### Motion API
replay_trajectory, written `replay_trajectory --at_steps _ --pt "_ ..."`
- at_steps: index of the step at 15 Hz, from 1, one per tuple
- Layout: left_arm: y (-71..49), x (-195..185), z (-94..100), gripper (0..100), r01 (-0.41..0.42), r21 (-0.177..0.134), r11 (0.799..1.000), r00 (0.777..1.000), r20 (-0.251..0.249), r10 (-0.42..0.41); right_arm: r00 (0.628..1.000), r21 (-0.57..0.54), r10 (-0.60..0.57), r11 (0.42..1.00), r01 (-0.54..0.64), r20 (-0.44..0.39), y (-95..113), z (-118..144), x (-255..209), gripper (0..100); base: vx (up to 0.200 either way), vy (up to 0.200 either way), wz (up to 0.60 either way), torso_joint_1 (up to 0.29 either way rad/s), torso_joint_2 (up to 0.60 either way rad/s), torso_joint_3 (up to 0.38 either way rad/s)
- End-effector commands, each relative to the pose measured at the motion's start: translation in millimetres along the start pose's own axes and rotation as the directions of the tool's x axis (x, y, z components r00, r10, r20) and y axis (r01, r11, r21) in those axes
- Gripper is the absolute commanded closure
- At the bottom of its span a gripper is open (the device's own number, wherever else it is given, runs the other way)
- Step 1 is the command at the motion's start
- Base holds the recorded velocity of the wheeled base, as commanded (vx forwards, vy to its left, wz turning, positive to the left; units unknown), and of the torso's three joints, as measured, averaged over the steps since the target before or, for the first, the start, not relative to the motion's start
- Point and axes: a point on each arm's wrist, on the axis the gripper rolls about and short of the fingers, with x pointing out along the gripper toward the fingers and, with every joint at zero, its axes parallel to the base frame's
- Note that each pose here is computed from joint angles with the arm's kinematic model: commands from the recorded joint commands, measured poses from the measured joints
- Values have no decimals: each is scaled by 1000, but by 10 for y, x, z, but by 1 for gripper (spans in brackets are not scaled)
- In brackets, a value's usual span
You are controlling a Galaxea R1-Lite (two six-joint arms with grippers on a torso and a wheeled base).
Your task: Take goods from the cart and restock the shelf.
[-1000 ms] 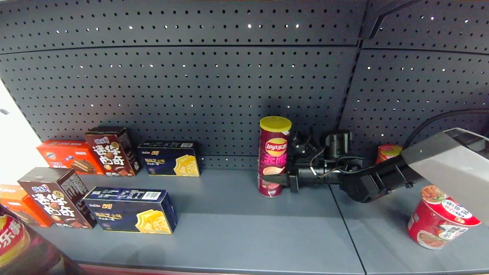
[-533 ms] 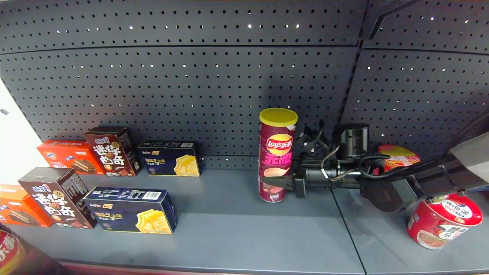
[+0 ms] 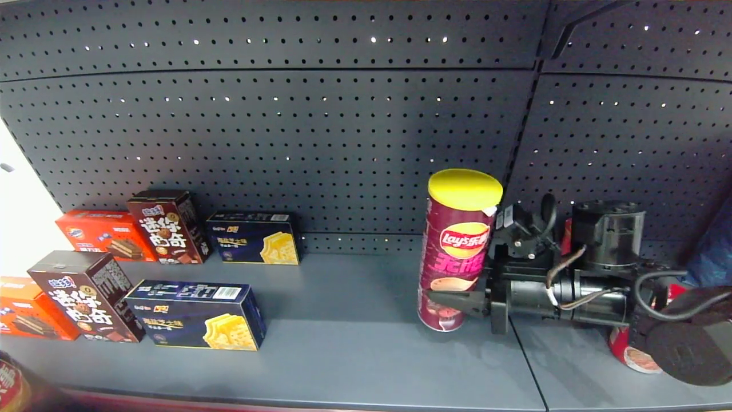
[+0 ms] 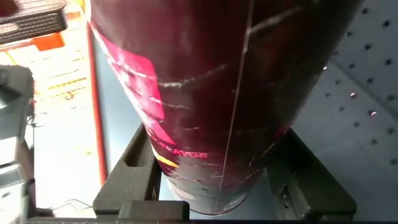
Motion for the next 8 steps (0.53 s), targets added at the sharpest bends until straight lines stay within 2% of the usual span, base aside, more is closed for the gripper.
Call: replay_trajectory --at_steps 1,2,3,6,8 --pt "2 -2 -23 100 0 -1 1000 1000 -4 0 1000 -11 16 1000 -15 24 233 30 -181 100 0 0 0 0 0 0" --pt "2 -2 -23 100 0 -1 1000 1000 -4 0 1000 -11 16 1000 -15 24 233 30 -181 100 0 0 0 0 0 0" --pt "2 -4 -24 100 0 -1 1000 1000 -4 0 999 -9 39 999 -39 28 372 5 -240 100 0 0 0 0 0 0" --pt "6 -4 -59 100 -4 -3 1000 1000 -13 4 1000 10 8 1000 -8 -13 517 -117 -279 100 0 0 0 0 0 0" --pt "6 -6 -59 100 -5 -3 1000 1000 -11 5 1000 34 8 999 -8 -20 540 -163 -286 100 0 0 0 0 0 0"
